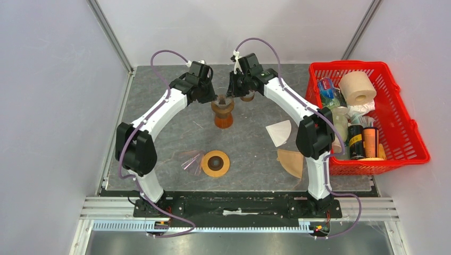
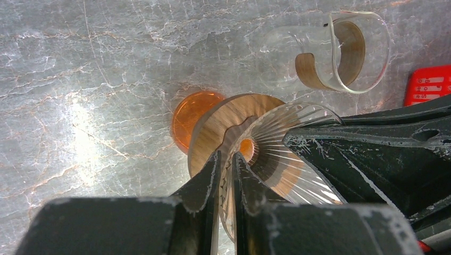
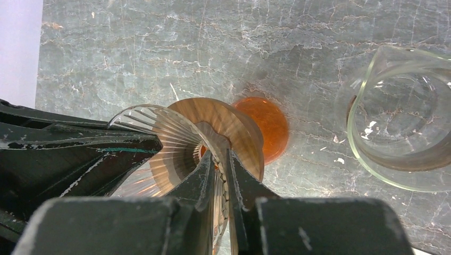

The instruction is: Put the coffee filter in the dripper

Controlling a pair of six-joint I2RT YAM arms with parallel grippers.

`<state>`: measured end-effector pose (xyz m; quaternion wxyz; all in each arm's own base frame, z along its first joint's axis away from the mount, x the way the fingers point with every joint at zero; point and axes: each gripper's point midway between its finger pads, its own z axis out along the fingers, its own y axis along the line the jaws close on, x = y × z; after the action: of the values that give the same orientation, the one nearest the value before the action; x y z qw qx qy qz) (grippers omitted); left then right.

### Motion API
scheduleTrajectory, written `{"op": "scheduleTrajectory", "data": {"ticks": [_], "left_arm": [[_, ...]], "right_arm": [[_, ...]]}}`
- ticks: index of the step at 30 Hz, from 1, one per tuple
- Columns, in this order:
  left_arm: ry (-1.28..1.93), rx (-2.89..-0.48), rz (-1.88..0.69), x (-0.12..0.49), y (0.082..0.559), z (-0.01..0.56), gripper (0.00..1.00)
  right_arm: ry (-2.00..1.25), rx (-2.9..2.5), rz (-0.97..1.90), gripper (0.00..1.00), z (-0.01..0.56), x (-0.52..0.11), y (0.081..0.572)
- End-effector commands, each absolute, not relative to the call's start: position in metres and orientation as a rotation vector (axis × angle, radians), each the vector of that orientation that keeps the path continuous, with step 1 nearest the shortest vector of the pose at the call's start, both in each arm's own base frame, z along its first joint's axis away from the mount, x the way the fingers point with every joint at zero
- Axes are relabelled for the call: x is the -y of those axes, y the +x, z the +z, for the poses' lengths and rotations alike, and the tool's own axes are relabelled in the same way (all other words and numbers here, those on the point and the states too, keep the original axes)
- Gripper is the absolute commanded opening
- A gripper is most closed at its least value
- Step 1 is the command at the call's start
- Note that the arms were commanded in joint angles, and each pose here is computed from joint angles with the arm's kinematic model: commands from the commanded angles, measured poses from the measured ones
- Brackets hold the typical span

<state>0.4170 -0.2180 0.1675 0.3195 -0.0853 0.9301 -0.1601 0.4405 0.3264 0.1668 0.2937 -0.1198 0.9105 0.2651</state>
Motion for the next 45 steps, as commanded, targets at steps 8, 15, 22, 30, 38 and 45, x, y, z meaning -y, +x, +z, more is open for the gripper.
{"op": "scheduleTrajectory", "data": {"ticks": [8, 15, 22, 30, 38, 45], "left_arm": [[-0.237, -2.817, 0.018, 0.163, 0.359, 0.065, 0.02], [-0.182, -2.731, -0.094, 0.186, 0.376, 0.102, 0.1], [-0.144, -2.659, -0.16, 0.202, 0.387, 0.132, 0.18], [-0.138, -2.592, -0.206, 0.209, 0.398, 0.158, 0.23], [-0.109, -2.505, -0.264, 0.218, 0.41, 0.194, 0.43], [-0.087, -2.41, -0.315, 0.22, 0.414, 0.235, 0.63]], "right_arm": [[-0.422, -2.895, 0.151, 0.0, 0.038, -0.257, 0.379], [-0.402, -2.741, 0.29, 0.0, 0.091, -0.285, 0.404], [-0.369, -2.641, 0.394, 0.03, 0.133, -0.305, 0.42], [-0.337, -2.551, 0.464, 0.12, 0.165, -0.315, 0.43], [-0.287, -2.429, 0.52, 0.33, 0.205, -0.324, 0.445], [-0.262, -2.304, 0.525, 0.67, 0.248, -0.32, 0.452]]}}
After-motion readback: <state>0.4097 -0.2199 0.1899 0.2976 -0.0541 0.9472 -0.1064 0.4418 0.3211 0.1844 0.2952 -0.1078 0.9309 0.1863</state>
